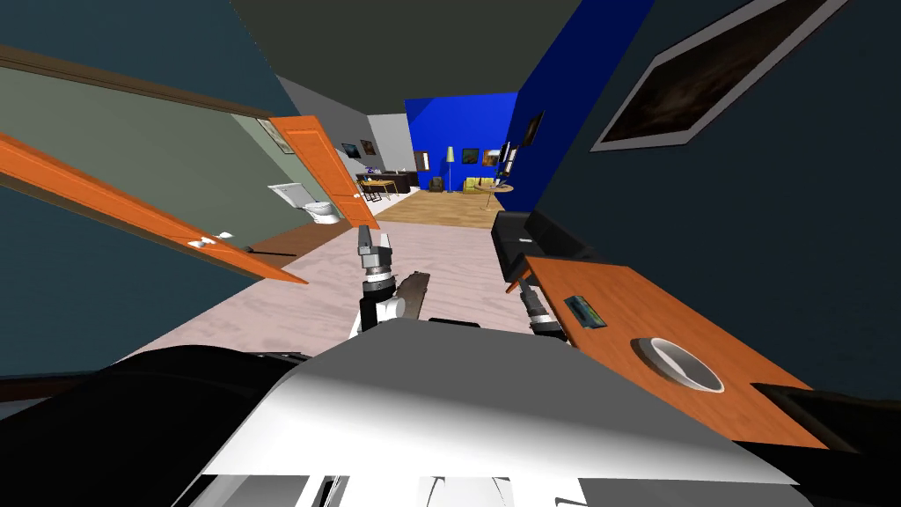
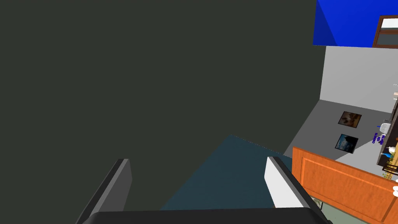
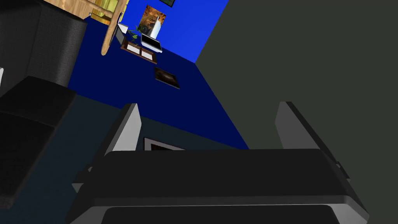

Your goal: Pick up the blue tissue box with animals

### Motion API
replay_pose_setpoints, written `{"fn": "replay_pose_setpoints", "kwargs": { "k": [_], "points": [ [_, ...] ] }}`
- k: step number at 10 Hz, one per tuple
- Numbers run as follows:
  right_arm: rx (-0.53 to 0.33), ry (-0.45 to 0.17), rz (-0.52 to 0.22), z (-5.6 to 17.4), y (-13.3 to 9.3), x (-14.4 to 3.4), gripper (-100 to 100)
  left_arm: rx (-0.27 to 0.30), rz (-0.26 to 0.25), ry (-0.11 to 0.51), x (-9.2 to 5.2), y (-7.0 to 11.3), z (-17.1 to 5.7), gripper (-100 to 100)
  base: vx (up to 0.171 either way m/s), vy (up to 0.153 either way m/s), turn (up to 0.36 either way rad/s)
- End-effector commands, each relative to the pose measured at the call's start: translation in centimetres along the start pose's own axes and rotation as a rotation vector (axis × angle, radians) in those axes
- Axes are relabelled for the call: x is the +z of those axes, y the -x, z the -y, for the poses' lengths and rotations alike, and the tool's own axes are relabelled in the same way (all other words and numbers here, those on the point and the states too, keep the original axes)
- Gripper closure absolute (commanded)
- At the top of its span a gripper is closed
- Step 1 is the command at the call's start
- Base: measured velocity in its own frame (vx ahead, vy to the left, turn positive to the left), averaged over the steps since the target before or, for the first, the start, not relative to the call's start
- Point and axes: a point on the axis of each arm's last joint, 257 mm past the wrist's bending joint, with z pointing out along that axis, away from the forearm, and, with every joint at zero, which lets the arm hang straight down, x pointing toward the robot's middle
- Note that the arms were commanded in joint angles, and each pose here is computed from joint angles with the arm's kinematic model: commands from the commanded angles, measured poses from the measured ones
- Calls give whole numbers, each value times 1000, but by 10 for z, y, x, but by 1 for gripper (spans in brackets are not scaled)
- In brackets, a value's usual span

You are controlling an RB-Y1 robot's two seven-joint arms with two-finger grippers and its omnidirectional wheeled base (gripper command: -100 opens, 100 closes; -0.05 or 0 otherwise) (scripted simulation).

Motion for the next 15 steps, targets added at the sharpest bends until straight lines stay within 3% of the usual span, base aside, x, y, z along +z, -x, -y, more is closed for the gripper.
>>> {"fn": "replay_pose_setpoints", "kwargs": {
  "k": [1, 4, 5, 7, 8, 9, 10, 11, 13, 14, 15],
  "points": [
    [-36, -63, -54, 28, -12, -21, -100, 0, 0, 0, 0, 0, 0, 0, 56, 78, 166],
    [-68, -181, -116, 79, -25, -57, -100, 0, 0, 0, 0, 0, 0, 0, 58, 55, 107],
    [-102, -236, -170, 101, -32, -83, -100, 0, 0, 0, 0, 0, 0, 0, 68, 39, 143],
    [-102, -276, -177, 117, -34, -94, -100, 0, 0, 0, 0, 0, 0, 0, 48, 14, 62],
    [-136, -317, -231, 132, -39, -119, -100, 0, 0, 0, 0, 0, 0, 0, 47, 13, 154],
    [-137, -358, -239, 148, -39, -132, -100, 0, 0, 0, 0, 0, 0, 0, 57, 15, 94],
    [-137, -363, -239, 149, -39, -134, -100, 0, 0, 0, 0, 0, 0, 0, 30, 11, 3],
    [-172, -397, -295, 160, -42, -159, -100, 0, 0, 0, 0, 0, 0, 0, 58, 32, 198],
    [-173, -447, -304, 178, -42, -177, -100, 0, 0, 0, 0, 0, 0, 0, 52, 9, 35],
    [-208, -498, -366, 192, -42, -211, -100, 0, 0, 0, 0, 0, 0, 0, 65, 18, 165],
    [-210, -528, -371, 201, -40, -222, -100, 0, 0, 0, 0, 0, 0, 0, 66, 8, 99]
  ]
}}
